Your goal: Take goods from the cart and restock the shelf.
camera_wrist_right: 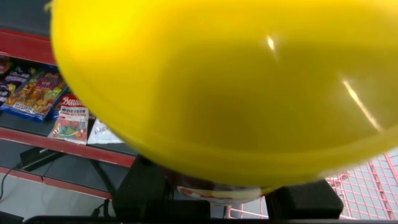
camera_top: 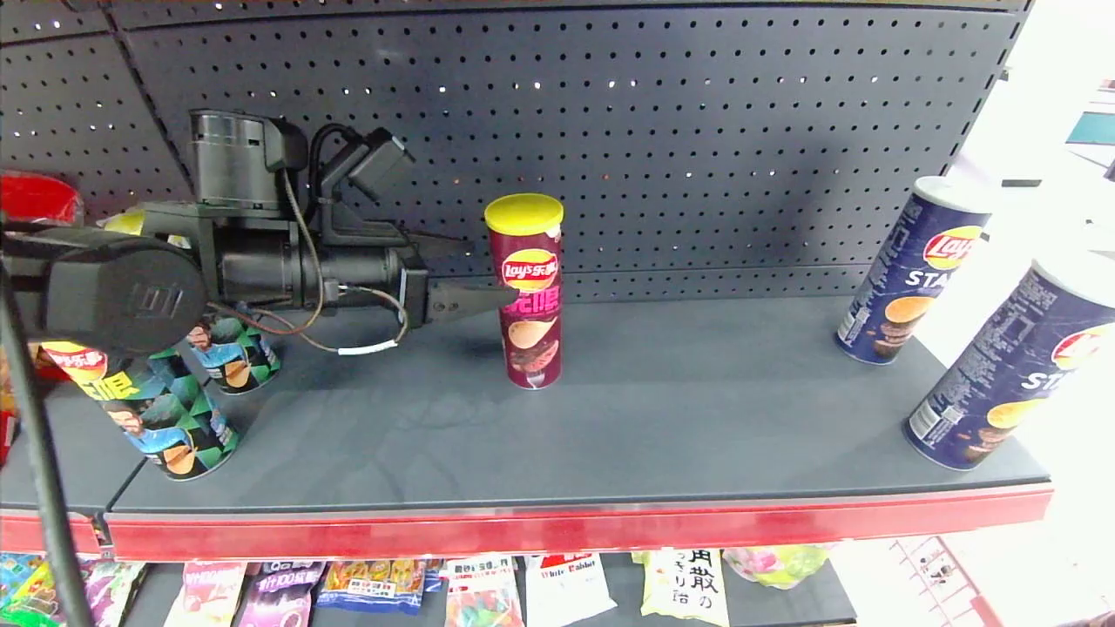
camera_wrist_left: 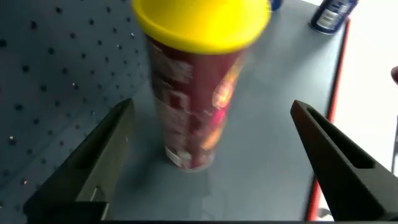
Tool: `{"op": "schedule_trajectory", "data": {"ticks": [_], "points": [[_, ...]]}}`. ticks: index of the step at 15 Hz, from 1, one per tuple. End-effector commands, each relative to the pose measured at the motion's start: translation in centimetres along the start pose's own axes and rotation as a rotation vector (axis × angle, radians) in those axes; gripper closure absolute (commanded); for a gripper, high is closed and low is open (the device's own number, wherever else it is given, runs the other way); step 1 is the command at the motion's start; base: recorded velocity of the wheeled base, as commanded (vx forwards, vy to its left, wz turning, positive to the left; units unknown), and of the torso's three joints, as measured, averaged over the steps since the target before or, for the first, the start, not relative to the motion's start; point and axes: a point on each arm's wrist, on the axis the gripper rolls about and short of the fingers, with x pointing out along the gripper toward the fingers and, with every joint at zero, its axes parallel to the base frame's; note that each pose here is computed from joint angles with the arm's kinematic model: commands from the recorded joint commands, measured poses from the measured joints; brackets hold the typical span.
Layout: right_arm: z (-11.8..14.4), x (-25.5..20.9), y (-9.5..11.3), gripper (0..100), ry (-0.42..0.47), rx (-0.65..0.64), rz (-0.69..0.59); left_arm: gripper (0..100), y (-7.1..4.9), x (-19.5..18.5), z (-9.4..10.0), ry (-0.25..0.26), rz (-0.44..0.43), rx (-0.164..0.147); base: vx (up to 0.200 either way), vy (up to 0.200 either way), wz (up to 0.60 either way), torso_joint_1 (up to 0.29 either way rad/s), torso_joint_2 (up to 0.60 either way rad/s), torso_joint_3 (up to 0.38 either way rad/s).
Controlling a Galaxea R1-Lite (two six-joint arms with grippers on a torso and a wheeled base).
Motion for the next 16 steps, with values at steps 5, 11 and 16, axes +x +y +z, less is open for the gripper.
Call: {"op": "schedule_trajectory", "data": {"ticks": [5,11,16], "points": [[0.0,0.1,0.0,100,0.005,-0.001,0.0,0,1.8,2.5,-0.6,-0.003,-0.041,-0.004,0.0,0.0,0.0,0.0,0.0,0.0],[0.0,0.1,0.0,100,0.005,0.0,0.0,0,2.2,4.2,-0.3,-0.017,-0.076,0.006,0.0,0.0,0.0,0.0,0.0,0.0],[0.1,0.1,0.0,100,0.01,-0.001,-0.002,0,3.2,5.5,-0.3,-0.033,-0.091,0.017,0.0,0.0,0.0,0.0,0.0,0.0]]}}
